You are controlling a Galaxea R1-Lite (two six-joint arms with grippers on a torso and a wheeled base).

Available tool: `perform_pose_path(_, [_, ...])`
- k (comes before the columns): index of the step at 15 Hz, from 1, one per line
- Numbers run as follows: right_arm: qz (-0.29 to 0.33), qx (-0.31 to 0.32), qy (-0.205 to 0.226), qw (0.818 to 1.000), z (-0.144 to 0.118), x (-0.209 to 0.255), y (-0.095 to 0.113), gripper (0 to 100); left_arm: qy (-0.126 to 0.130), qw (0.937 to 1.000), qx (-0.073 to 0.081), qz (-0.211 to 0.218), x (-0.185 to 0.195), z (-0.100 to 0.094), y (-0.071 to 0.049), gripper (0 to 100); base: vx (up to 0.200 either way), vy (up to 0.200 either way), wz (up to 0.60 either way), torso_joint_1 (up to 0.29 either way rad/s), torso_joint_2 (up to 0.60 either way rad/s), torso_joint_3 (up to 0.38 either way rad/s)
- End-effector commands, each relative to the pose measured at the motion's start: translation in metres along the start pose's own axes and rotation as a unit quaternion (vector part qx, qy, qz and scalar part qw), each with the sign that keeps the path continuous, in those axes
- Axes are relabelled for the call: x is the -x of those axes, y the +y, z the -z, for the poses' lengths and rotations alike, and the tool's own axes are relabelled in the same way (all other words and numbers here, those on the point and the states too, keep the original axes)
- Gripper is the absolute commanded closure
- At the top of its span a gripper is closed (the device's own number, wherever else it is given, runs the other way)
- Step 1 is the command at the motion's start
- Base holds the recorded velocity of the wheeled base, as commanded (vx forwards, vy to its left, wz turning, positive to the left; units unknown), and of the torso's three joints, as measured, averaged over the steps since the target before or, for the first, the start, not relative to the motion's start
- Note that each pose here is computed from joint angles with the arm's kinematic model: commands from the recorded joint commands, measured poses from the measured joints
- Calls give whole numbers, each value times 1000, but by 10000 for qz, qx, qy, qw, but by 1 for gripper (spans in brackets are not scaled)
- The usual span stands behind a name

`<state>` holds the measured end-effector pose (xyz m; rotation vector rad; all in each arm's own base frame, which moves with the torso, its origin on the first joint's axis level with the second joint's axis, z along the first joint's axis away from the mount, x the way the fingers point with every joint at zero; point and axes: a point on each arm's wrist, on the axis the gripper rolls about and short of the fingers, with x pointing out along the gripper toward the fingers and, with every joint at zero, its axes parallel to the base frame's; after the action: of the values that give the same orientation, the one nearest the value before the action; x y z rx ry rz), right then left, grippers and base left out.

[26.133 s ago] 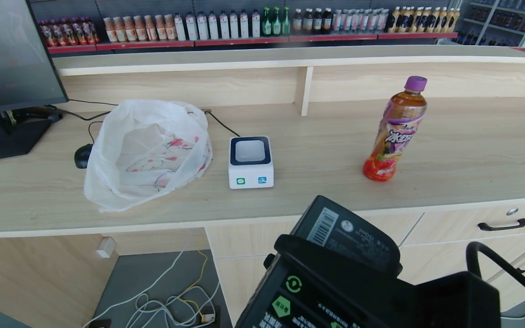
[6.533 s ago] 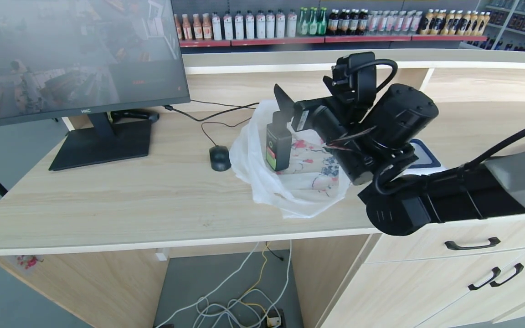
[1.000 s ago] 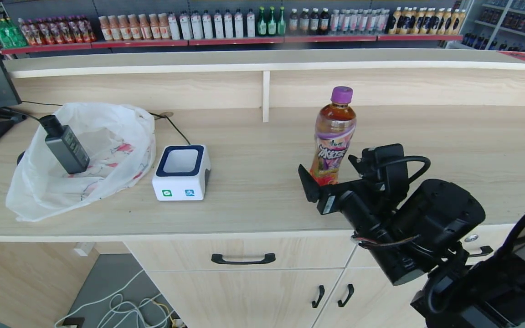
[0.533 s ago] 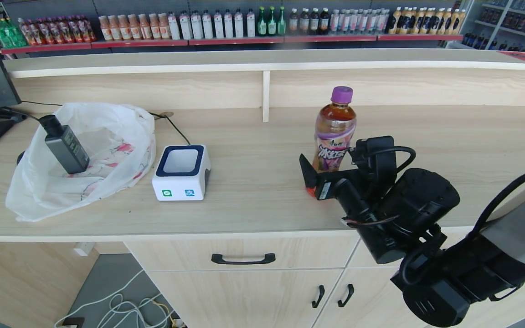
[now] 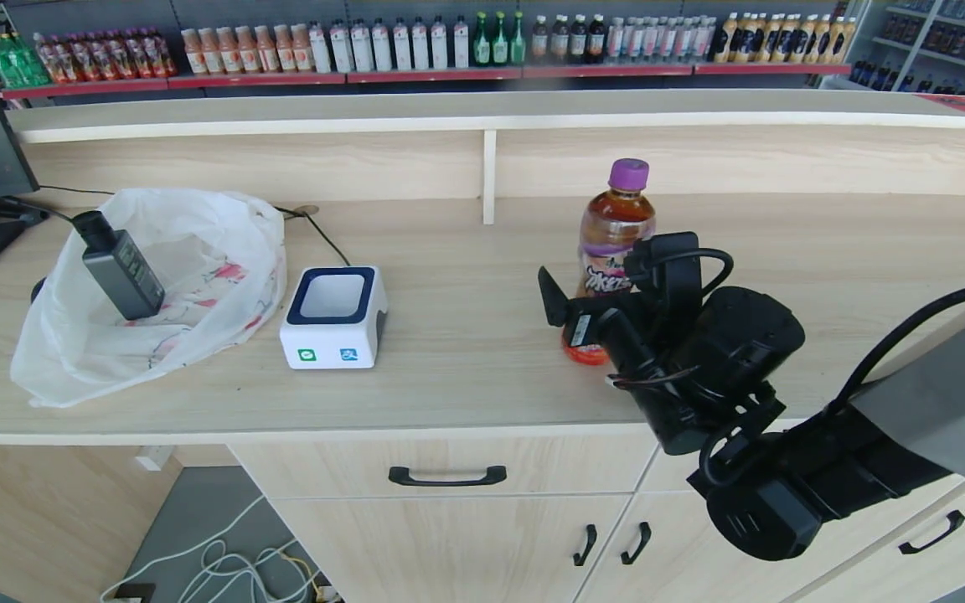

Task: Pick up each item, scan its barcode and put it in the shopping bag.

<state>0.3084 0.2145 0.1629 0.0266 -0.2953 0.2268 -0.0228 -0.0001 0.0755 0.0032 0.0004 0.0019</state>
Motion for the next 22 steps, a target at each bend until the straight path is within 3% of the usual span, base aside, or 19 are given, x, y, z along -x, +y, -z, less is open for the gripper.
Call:
perform_pose_path(1, [-9, -5, -13, 10000, 0, -2, 1, 0, -2, 10000, 1, -6, 0, 0, 0, 0, 0, 0, 0, 0, 0, 0])
perform_pose_path(10, [-10, -12, -5, 10000, -1, -2, 2, 0, -2, 10000, 1, 2, 0, 0, 0, 0, 0, 0, 0, 0, 0, 0])
perform_pose_path(11, [0, -17, -18, 10000, -2, -3, 2, 100, -2, 10000, 1, -6, 0, 0, 0, 0, 0, 0, 0, 0, 0, 0])
perform_pose_path(22, [19, -93, -224, 9997, -15, -6, 1, 100, -2, 10000, 1, -6, 0, 0, 0, 0, 0, 0, 0, 0, 0, 0])
